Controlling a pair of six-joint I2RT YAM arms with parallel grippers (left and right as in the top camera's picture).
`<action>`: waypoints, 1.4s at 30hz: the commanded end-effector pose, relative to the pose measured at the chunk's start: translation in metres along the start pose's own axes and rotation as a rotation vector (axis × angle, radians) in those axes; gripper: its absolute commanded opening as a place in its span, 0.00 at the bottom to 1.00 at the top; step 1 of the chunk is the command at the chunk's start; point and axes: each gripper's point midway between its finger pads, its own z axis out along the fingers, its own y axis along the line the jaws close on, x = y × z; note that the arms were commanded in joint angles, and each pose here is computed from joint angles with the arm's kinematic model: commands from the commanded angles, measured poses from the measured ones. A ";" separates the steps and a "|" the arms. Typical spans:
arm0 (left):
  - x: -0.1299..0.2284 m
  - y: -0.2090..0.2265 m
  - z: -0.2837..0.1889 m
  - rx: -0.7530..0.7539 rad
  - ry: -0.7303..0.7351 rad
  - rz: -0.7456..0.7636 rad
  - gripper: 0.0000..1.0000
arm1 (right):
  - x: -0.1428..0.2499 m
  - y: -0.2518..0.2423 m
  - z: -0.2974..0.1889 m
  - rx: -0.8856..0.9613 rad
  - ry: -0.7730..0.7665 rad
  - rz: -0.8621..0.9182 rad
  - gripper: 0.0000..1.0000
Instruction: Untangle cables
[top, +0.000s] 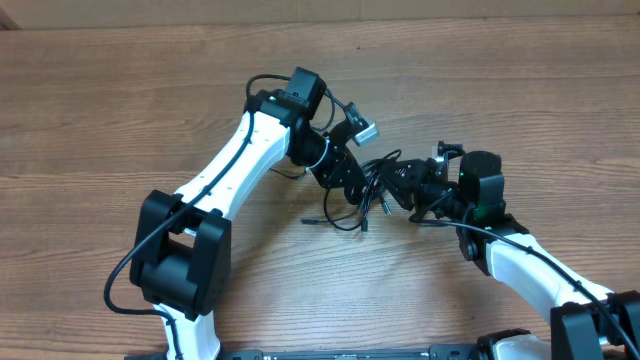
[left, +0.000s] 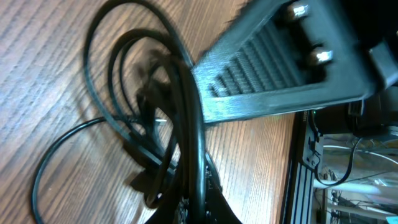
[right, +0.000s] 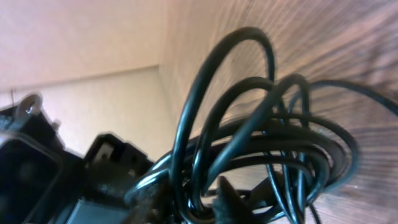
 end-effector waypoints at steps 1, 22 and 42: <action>-0.011 -0.015 -0.002 0.051 -0.030 0.049 0.04 | -0.015 -0.006 0.001 0.048 -0.116 0.017 0.10; -0.046 -0.072 -0.021 0.392 -0.256 0.183 0.04 | 0.002 0.002 0.014 0.035 -0.103 -0.052 0.11; -0.041 0.032 -0.113 0.191 -0.445 -0.071 0.04 | -0.010 -0.064 -0.002 0.341 -0.132 -0.356 0.04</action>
